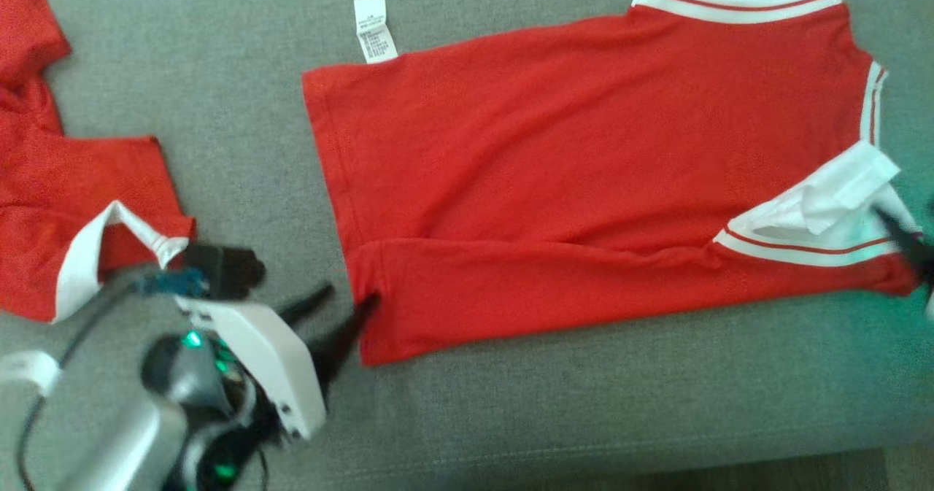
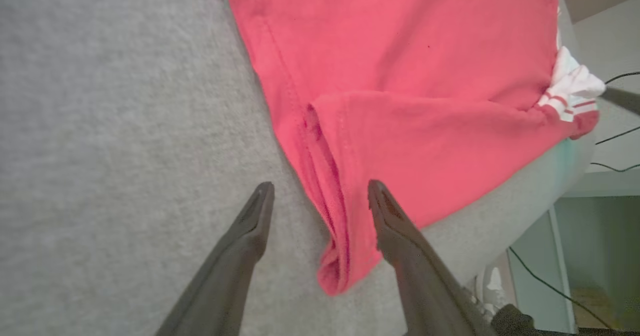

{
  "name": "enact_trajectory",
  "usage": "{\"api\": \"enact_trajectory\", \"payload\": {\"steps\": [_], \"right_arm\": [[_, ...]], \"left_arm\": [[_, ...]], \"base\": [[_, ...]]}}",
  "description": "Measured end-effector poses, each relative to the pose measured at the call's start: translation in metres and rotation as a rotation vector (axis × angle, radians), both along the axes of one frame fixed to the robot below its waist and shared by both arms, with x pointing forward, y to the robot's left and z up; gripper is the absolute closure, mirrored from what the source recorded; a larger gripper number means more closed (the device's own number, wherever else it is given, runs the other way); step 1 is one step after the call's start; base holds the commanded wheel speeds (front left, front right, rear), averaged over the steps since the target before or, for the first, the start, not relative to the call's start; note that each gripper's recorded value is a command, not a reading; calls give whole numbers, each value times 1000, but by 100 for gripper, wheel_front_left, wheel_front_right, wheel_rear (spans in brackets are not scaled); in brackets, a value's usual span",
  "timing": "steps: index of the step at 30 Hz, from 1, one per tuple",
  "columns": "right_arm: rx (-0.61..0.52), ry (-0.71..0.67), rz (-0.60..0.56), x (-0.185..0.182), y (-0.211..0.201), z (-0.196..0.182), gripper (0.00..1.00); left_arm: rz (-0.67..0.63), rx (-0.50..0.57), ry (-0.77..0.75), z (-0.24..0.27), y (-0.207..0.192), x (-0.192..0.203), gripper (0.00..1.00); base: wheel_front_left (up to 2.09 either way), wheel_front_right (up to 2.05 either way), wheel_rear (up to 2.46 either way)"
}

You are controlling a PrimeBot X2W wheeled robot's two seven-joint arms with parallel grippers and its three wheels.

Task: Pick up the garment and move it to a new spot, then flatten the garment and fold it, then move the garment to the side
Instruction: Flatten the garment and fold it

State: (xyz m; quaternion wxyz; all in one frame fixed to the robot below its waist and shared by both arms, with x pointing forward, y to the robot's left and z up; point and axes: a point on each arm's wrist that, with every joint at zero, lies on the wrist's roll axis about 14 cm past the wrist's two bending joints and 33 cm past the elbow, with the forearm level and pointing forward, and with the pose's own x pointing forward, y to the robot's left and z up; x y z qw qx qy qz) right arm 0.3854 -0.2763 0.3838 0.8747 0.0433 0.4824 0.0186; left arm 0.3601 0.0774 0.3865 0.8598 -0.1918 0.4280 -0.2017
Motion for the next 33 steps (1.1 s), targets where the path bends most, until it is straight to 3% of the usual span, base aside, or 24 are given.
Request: {"api": "enact_trajectory", "payload": {"steps": [3, 8, 12, 18, 23, 33], "right_arm": [[-16, -92, 16, 32, -3, 22, 0], [-67, -290, 46, 126, 2, 65, 0], [-99, -281, 81, 177, 18, 51, 0], [-89, -252, 73, 233, 43, 5, 0], [-84, -208, 77, 247, 54, -29, 0], [-82, -214, 95, 260, 64, -30, 0]], "left_arm": [[13, 65, -65, 2, 14, 23, 0], [79, 146, -254, 23, 24, 104, 0], [61, 225, -298, 14, 26, 142, 0], [25, 291, -263, -15, 26, 150, 0], [29, 279, -270, -17, 23, 158, 0], [20, 268, -263, -17, 20, 160, 0]], "base": [[0, 0, 0], [0, 0, 0], [0, 0, 0], [0, 0, 0], [0, 0, 0], [0, 0, 0]]}}
